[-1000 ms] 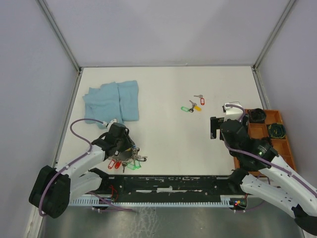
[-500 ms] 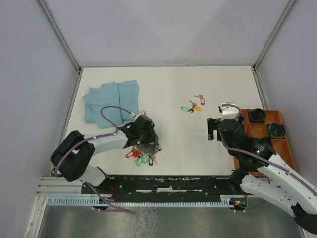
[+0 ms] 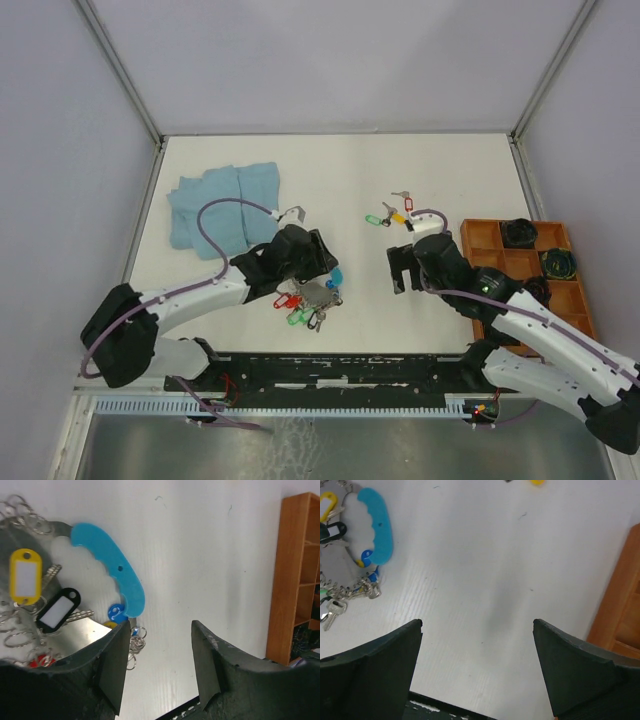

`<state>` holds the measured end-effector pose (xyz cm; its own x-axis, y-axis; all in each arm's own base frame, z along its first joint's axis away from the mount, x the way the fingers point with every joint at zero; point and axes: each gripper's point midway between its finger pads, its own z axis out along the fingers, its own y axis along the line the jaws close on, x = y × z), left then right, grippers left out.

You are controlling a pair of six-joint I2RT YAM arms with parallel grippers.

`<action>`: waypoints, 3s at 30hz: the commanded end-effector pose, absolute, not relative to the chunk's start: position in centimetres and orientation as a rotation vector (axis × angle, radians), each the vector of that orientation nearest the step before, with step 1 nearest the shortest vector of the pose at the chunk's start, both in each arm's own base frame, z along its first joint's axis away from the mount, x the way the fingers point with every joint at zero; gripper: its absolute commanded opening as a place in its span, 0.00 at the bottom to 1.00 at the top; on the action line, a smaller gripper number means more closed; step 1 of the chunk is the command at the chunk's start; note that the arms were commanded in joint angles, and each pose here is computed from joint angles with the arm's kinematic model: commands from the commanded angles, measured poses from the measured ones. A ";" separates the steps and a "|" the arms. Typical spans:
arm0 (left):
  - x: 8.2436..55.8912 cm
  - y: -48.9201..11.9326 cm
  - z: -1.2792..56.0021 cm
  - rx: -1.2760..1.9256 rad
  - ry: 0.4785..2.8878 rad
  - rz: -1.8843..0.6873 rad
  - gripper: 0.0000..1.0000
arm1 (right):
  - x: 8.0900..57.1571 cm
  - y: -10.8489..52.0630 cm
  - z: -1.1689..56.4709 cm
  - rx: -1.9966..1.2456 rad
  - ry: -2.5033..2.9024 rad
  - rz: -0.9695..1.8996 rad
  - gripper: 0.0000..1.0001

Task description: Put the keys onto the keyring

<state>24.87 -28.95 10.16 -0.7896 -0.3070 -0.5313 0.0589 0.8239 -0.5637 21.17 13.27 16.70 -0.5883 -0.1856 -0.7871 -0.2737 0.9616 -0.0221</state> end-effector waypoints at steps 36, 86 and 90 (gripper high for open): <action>21.5 -28.1 5.1 -0.288 2.463 -0.952 0.48 | 21.4 24.9 9.6 -0.474 2.360 0.460 0.80; 23.5 -17.2 6.3 -0.516 2.226 -0.881 0.80 | 27.2 25.5 1.1 -0.570 2.653 0.126 0.44; 23.6 -18.0 6.7 -0.524 2.211 -0.946 0.80 | 27.6 25.5 2.1 -0.537 2.635 0.195 0.32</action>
<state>22.66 -16.88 4.84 -0.7118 -0.5696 -0.4111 -0.1638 0.7036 -0.6914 27.49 26.37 1.59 -0.8191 -0.3700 -0.4384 -0.4229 0.9058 0.0256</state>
